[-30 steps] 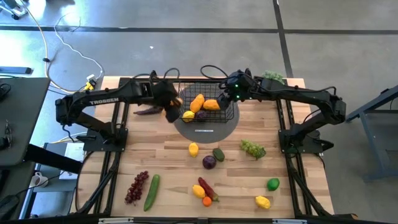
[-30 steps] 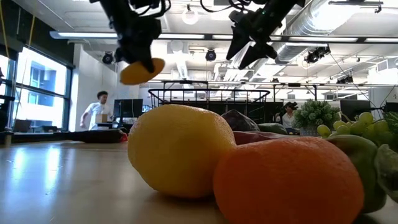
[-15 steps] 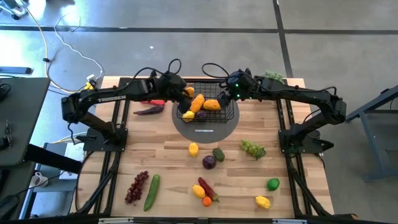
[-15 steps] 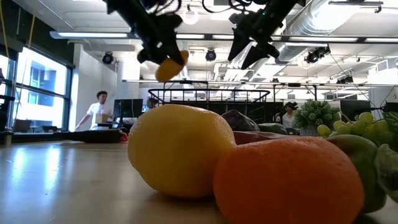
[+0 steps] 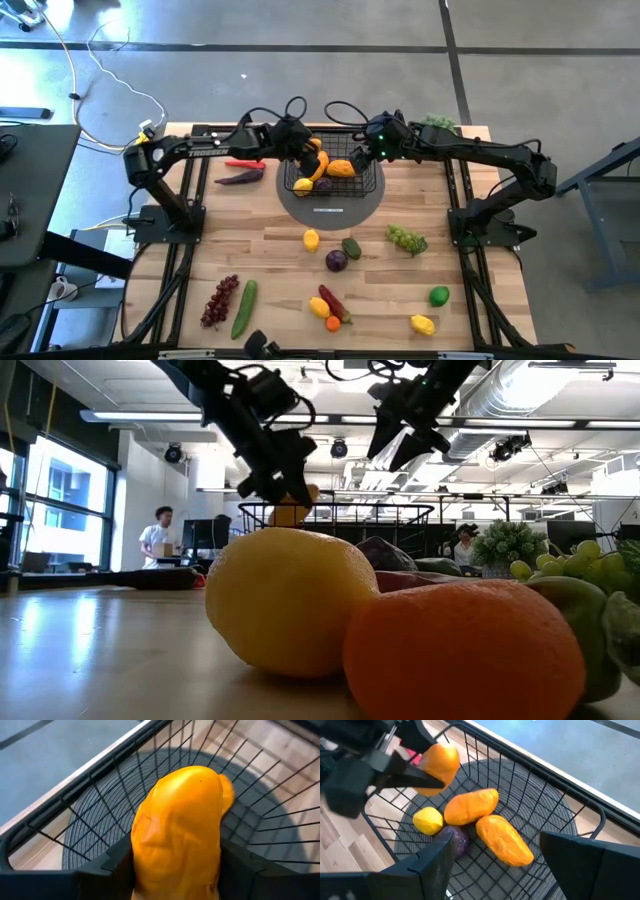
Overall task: Build produce basket
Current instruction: Put the yellow mango into the black wire basket, then put the green lime into the black wire basket
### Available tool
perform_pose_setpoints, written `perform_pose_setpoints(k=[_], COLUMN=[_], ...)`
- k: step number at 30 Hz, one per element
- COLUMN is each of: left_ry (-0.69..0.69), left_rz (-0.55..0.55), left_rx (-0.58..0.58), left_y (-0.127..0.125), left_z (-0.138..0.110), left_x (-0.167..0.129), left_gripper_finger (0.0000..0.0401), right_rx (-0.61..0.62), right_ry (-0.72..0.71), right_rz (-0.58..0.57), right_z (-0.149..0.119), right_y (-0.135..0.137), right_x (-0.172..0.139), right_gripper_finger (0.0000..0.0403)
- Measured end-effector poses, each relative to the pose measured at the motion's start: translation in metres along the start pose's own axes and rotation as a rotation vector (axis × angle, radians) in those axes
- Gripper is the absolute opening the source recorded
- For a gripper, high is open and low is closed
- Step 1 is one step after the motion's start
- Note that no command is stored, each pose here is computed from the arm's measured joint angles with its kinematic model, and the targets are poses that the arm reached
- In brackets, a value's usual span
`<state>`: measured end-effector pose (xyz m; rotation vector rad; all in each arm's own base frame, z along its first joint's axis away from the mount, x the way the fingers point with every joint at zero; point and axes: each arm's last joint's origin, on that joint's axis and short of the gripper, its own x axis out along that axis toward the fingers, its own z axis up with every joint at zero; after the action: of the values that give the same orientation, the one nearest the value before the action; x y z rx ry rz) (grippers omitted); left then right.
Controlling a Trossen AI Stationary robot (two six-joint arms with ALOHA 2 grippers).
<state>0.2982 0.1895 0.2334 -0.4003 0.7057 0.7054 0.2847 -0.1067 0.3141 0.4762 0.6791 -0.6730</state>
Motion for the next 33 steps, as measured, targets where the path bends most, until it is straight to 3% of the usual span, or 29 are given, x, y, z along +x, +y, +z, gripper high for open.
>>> perform_pose_setpoints(k=[5,16,21,33], left_ry=[0.022,0.019,0.028,0.050], left_rz=[0.029,0.061,0.043,0.007], left_rx=[-0.092,-0.155,-0.114,0.091], left_y=[0.011,0.027,0.026,0.017], left_z=[-0.002,0.001,0.005,0.047], left_x=[0.009,0.011,0.009,-0.023], left_gripper_finger=[0.0229,0.0295,0.0298,0.0298], right_rx=[0.016,0.075,0.096,0.150], right_ry=[0.041,0.096,0.132,0.306], right_rz=[0.001,0.016,0.023,0.106], right_z=[-0.003,-0.010,-0.017,-0.041], right_y=[-0.001,0.003,0.010,0.034], right_x=[0.000,-0.001,-0.003,-0.013], right_gripper_finger=[0.0271,0.0271,0.0271,0.0271])
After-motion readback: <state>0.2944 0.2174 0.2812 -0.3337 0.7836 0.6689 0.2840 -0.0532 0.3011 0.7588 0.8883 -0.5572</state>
